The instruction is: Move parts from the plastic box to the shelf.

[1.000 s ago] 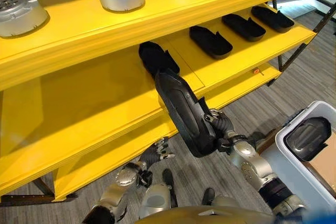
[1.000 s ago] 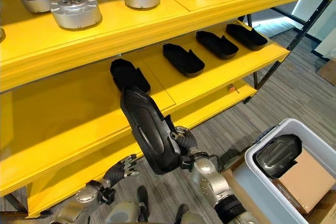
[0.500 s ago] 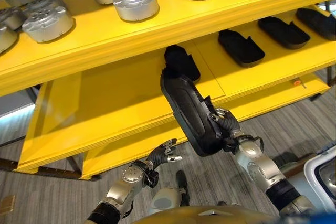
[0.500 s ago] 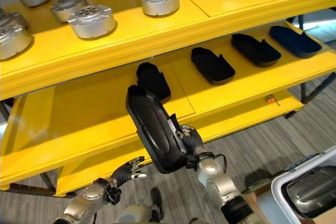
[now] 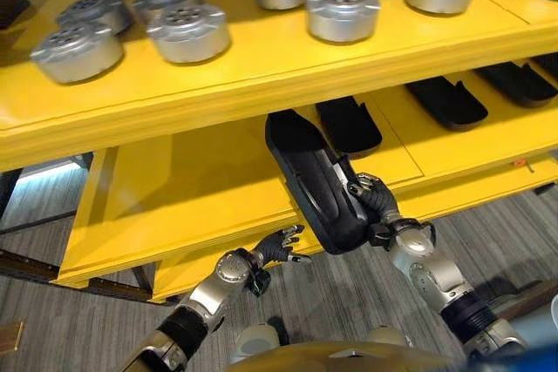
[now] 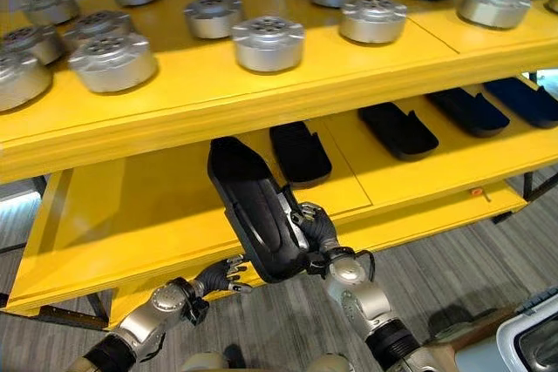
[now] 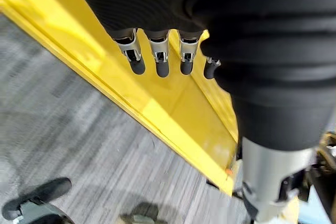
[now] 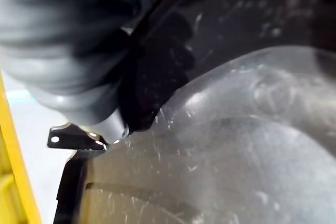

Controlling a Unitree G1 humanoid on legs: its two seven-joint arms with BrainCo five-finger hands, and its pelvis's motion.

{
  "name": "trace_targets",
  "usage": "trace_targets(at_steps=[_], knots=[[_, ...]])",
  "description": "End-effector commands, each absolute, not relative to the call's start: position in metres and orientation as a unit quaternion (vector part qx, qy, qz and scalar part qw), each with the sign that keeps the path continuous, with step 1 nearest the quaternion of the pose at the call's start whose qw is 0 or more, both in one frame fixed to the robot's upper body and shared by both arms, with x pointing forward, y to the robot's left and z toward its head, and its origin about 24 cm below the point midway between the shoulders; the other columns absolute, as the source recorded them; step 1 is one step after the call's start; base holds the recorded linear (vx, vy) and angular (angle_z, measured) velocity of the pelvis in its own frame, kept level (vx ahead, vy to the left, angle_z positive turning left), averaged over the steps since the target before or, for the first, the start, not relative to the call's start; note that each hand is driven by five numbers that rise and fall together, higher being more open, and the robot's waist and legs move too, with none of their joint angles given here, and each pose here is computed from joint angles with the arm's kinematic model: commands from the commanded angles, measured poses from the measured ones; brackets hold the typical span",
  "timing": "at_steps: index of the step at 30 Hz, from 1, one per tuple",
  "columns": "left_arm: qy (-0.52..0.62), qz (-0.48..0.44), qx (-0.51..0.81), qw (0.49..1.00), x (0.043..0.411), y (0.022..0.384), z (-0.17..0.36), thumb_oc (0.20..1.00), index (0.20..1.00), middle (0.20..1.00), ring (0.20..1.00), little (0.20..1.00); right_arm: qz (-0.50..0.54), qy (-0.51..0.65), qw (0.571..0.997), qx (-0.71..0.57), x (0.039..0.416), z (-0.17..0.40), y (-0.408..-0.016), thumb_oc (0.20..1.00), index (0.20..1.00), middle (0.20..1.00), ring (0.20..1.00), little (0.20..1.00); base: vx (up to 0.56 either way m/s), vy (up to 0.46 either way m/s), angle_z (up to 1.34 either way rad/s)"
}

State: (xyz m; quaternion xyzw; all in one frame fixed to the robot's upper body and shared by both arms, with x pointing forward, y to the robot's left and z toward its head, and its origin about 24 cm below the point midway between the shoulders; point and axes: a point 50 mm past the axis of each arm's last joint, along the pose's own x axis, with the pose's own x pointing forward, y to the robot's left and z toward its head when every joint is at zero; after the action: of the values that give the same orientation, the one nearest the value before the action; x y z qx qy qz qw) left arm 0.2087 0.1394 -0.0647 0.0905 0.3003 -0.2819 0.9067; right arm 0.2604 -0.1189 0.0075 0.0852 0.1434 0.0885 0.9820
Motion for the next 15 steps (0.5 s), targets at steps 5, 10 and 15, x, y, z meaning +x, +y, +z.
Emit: trace_targets(at_steps=[5,10,15], knots=[[0.261,-0.27,0.074,0.924,0.205,0.147,-0.056,1.0,1.0,1.0,1.0,1.0,0.111,0.062,0.985,0.118,0.265,0.04,-0.107,0.2,0.2,0.2,0.2,0.2,-0.03,0.274,0.37],[0.253,-0.261,0.036,0.931,0.201,0.155,-0.051,1.0,1.0,1.0,1.0,1.0,0.124,0.036,0.982,0.137,0.266,0.052,-0.097,0.2,0.2,0.2,0.2,0.2,-0.08,0.251,0.2],[0.274,-0.215,-0.007,0.937,0.197,0.154,-0.061,1.0,1.0,1.0,1.0,1.0,0.146,0.043,0.979,0.138,0.262,0.056,-0.087,0.2,0.2,0.2,0.2,0.2,0.02,0.096,-0.14]])
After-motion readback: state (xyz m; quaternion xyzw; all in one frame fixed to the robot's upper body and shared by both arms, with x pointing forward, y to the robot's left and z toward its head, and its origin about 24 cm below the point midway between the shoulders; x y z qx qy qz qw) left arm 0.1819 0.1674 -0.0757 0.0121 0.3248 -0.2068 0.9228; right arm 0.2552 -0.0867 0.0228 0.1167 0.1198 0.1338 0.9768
